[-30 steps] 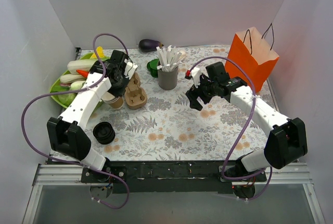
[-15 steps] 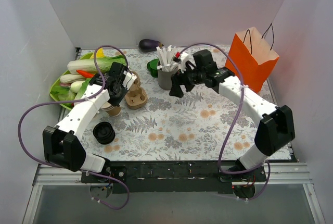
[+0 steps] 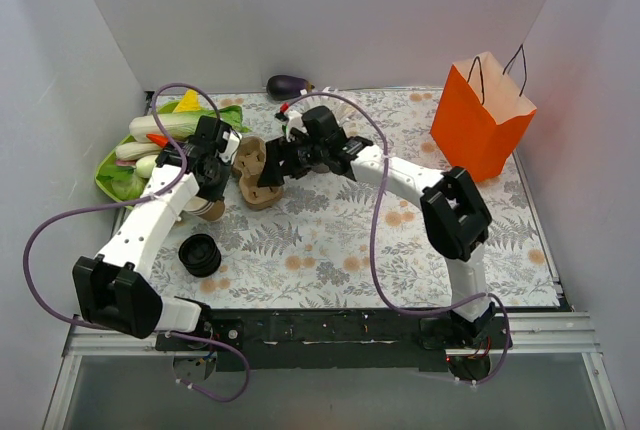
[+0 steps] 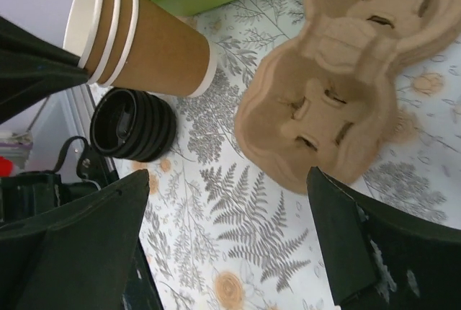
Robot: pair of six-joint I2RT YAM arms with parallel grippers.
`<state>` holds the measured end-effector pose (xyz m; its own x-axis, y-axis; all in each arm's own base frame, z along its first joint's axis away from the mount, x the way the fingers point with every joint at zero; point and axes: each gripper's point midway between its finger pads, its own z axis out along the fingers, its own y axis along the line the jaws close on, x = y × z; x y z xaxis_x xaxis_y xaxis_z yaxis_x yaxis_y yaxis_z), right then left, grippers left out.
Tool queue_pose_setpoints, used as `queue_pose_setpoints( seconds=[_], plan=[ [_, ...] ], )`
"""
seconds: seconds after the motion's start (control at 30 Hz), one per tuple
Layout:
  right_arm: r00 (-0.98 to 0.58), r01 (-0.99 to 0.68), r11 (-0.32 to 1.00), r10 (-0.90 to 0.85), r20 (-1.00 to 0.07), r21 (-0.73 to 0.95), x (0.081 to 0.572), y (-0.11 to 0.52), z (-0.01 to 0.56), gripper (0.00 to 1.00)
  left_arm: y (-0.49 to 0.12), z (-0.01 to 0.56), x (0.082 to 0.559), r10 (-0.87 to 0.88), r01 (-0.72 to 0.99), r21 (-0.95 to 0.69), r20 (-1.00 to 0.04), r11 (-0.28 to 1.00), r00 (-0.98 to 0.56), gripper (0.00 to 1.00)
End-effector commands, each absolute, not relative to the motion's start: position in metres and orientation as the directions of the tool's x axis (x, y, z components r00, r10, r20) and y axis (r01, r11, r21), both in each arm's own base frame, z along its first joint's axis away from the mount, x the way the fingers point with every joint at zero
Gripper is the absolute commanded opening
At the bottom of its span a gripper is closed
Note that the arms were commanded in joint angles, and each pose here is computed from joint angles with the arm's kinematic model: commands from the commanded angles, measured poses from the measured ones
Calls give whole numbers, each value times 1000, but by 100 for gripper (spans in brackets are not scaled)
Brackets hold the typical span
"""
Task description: Pack the takeout coffee
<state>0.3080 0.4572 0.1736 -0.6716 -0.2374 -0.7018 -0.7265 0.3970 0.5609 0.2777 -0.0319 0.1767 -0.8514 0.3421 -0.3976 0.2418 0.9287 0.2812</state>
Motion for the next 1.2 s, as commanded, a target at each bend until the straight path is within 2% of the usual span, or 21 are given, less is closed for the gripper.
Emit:
queue_pose_setpoints(
  seconds=[0.0, 0.2, 0.43, 0.9, 1.17],
  plan=[
    [-728, -677, 304, -147, -669, 670, 307, 499, 194, 98, -33, 189, 278, 231, 156, 198, -452, 968, -862, 0],
    [-762, -646, 245, -141, -633, 723, 306, 521, 189, 98, -42, 186, 285, 174, 156, 77, -438, 985, -882, 0],
    [-771, -635, 214, -127, -624, 742, 307, 535, 191, 98, -55, 184, 290, 179, 191, 14, -421, 982, -889, 0],
    [-798, -602, 229, -144, -585, 765, 303, 550, 168, 98, -58, 195, 299, 185, 203, 6, -439, 979, -879, 0],
    [-792, -611, 180, -132, -597, 771, 303, 556, 177, 98, -58, 191, 299, 191, 207, 8, -421, 978, -887, 0]
  ],
)
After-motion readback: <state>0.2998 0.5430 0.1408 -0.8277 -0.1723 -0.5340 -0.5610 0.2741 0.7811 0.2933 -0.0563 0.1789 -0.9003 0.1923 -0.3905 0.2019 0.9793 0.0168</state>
